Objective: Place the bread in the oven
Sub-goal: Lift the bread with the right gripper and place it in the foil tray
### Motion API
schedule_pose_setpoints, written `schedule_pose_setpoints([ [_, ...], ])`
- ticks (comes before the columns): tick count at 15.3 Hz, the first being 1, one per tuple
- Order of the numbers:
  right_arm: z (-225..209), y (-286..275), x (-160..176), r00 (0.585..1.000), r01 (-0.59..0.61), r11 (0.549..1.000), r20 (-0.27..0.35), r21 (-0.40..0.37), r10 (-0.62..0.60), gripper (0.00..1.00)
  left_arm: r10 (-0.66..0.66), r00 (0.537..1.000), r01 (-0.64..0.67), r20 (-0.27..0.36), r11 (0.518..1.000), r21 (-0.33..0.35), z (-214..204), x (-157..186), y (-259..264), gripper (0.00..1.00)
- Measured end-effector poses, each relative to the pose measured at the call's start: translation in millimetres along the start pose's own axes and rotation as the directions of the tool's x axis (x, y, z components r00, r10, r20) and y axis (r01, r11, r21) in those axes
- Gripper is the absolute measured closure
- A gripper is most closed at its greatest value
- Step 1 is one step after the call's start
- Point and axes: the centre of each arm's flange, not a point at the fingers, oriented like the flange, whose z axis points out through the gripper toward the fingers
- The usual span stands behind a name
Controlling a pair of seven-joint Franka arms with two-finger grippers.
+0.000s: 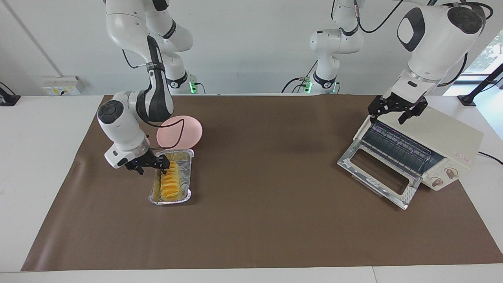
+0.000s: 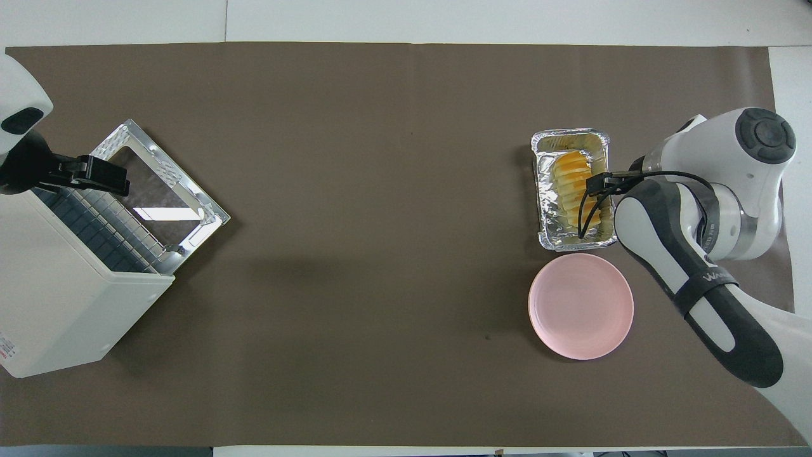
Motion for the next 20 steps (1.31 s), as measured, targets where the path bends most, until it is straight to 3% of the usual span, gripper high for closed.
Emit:
schedule_pose_setpoints([
  [5,7,11,-4,1.0,-0.015,1.0,0.011,-0.001,0.015,0.21,0.0,1.0,0.0,0.0,1.0,0.0,0,0,0,0.0],
  [8,10,10,-6,1.0,-0.014,1.0,0.014,-0.001,0.014,0.52,0.0,1.0,0.0,0.0,1.0,0.0,0,0,0,0.0],
  [10,10,10,-6,1.0,-0.014,1.0,0.004,-0.001,0.014,0.56,0.0,1.0,0.0,0.0,1.0,0.0,0,0,0,0.0],
  [14,10,8,-5,1.0,-0.01,1.0,-0.011,0.0,0.01,0.98,0.0,1.0,0.0,0.0,1.0,0.0,0,0,0,0.0],
  [20,4,-9,-2,1.0,-0.004,1.0,-0.028,0.03,0.005,0.98,0.0,1.0,0.0,0.0,1.0,0.0,0,0,0,0.0],
])
